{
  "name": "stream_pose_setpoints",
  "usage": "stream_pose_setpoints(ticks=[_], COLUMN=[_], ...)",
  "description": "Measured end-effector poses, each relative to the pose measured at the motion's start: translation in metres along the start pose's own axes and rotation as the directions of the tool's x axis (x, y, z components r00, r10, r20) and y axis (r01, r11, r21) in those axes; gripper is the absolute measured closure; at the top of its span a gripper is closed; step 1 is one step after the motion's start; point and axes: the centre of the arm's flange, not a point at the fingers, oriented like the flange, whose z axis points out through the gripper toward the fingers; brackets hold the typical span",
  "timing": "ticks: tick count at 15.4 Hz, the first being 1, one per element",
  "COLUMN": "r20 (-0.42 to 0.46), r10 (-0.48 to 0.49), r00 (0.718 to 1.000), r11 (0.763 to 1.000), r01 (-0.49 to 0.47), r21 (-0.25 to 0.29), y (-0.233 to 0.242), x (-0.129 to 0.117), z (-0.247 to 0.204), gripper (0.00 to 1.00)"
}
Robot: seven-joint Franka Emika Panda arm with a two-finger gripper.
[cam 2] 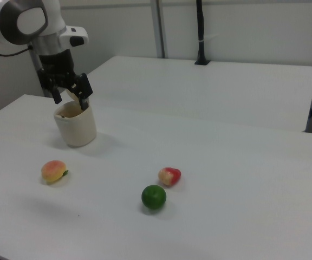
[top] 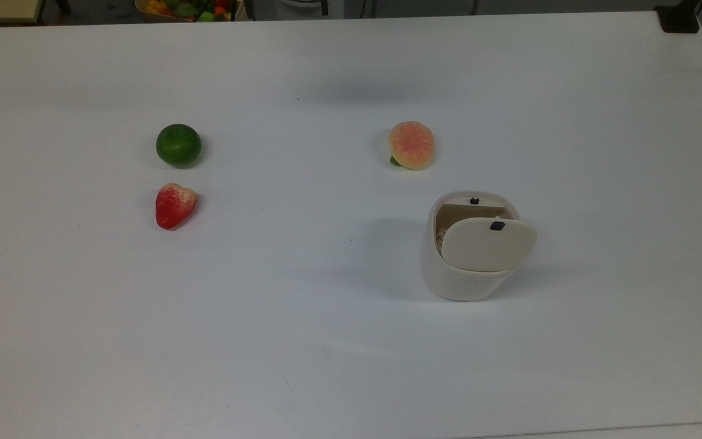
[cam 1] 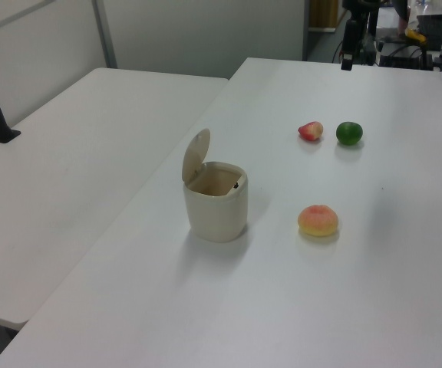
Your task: Close garbage bin
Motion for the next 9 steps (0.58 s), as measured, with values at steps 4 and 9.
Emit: stream_pose_setpoints(ticks=[4, 9], r20=[0.0, -0.016], r10=[-0.004, -0.009], r00=[1.0, 1.0], r11=[1.0, 0.999], r01=[0.004, 0.009], r21=[0.0, 0.035], y=[-0.0005, -0.0087], x=[0.0001, 0.0025], z=[0.0002, -0.0001], gripper=[0.15, 0.92])
